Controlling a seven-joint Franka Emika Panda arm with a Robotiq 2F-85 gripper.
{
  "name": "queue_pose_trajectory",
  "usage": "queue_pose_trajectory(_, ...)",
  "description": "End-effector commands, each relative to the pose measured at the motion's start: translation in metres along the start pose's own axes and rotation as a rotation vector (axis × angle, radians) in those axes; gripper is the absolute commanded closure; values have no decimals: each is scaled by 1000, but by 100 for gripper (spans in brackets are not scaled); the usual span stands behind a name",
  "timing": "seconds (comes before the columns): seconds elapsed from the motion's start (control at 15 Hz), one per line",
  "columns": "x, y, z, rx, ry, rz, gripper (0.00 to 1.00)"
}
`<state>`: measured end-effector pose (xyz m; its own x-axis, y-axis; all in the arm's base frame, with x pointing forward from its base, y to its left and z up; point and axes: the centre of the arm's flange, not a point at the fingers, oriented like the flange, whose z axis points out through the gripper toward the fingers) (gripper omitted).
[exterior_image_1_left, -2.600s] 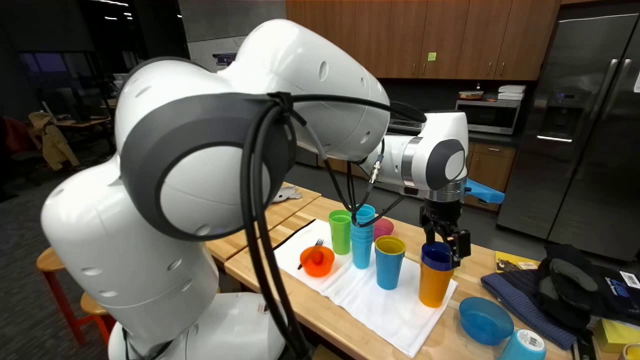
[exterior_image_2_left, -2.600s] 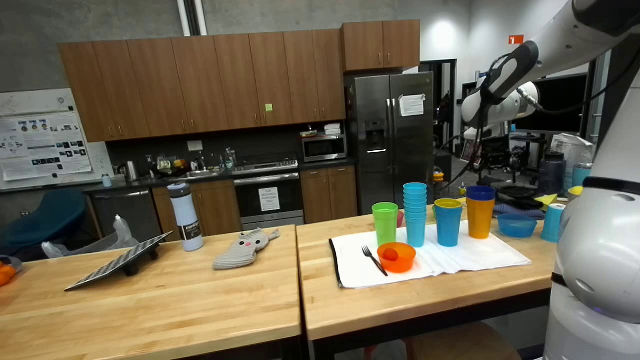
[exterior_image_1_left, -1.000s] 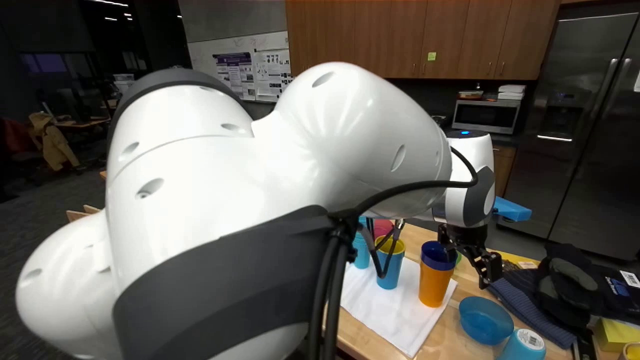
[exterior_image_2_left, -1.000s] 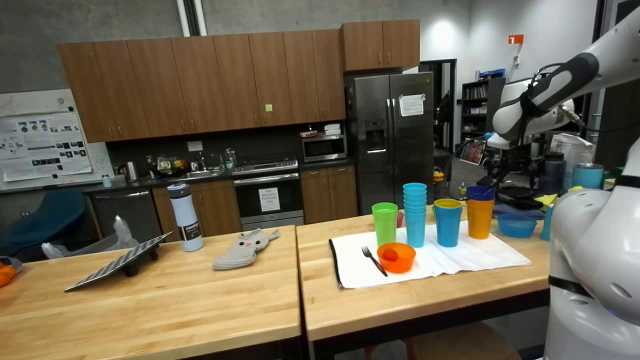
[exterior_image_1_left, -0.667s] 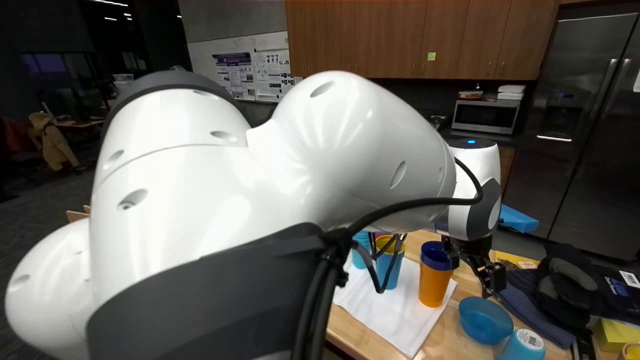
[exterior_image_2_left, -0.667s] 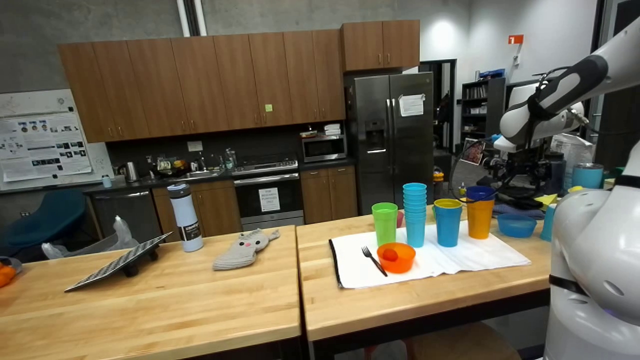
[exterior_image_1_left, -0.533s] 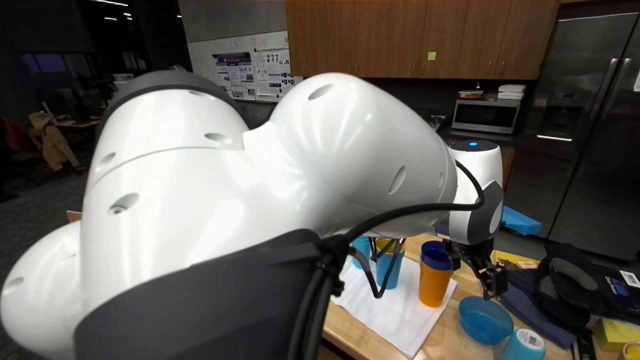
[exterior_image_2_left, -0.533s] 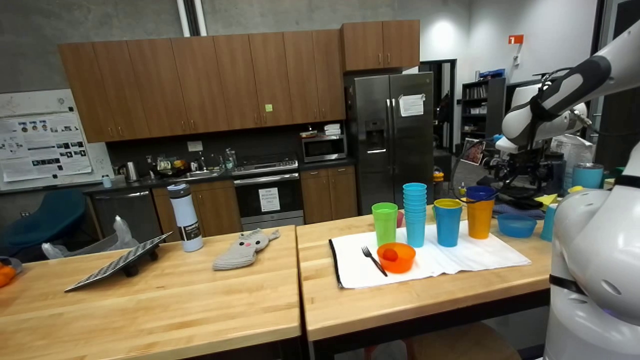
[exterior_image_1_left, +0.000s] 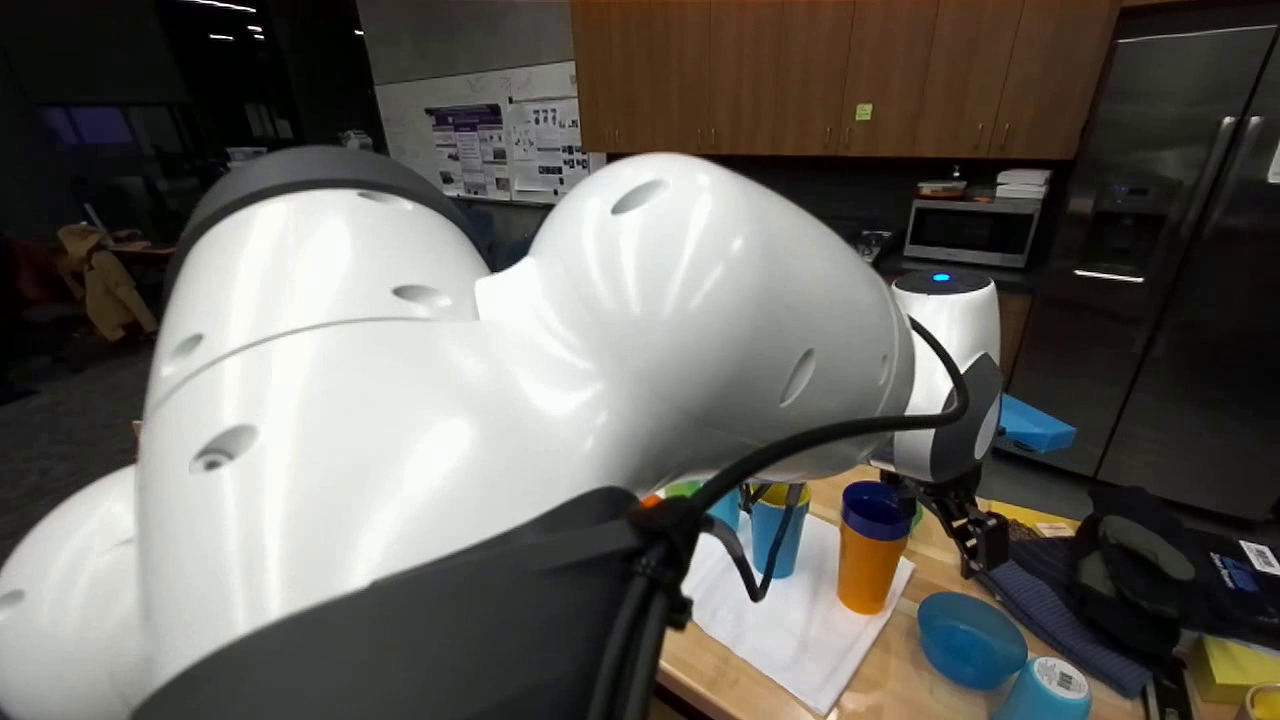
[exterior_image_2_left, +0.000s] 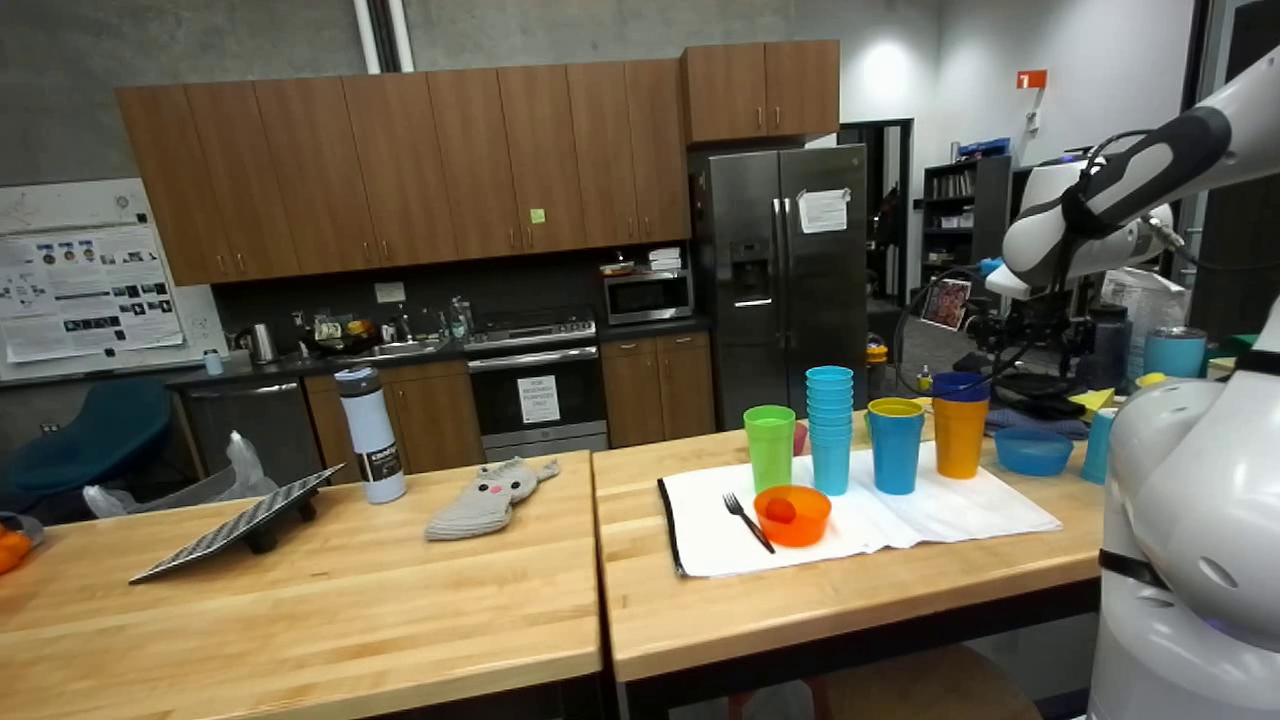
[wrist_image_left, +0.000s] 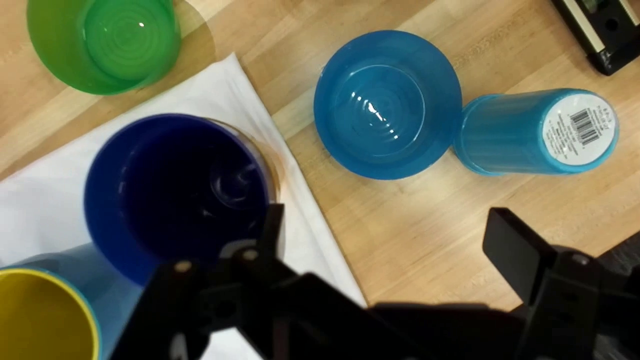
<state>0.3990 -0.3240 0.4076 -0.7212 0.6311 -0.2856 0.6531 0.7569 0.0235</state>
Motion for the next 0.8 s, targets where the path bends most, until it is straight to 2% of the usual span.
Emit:
queue_pose_trajectory(0.0,-4,11,-15,-34,-24,-18,0)
queue_pose_trajectory(0.33,-7,31,-9,-44,-8,-30,0)
queue_pose_trajectory(0.73,-5,39,2,-37,15,-32,0)
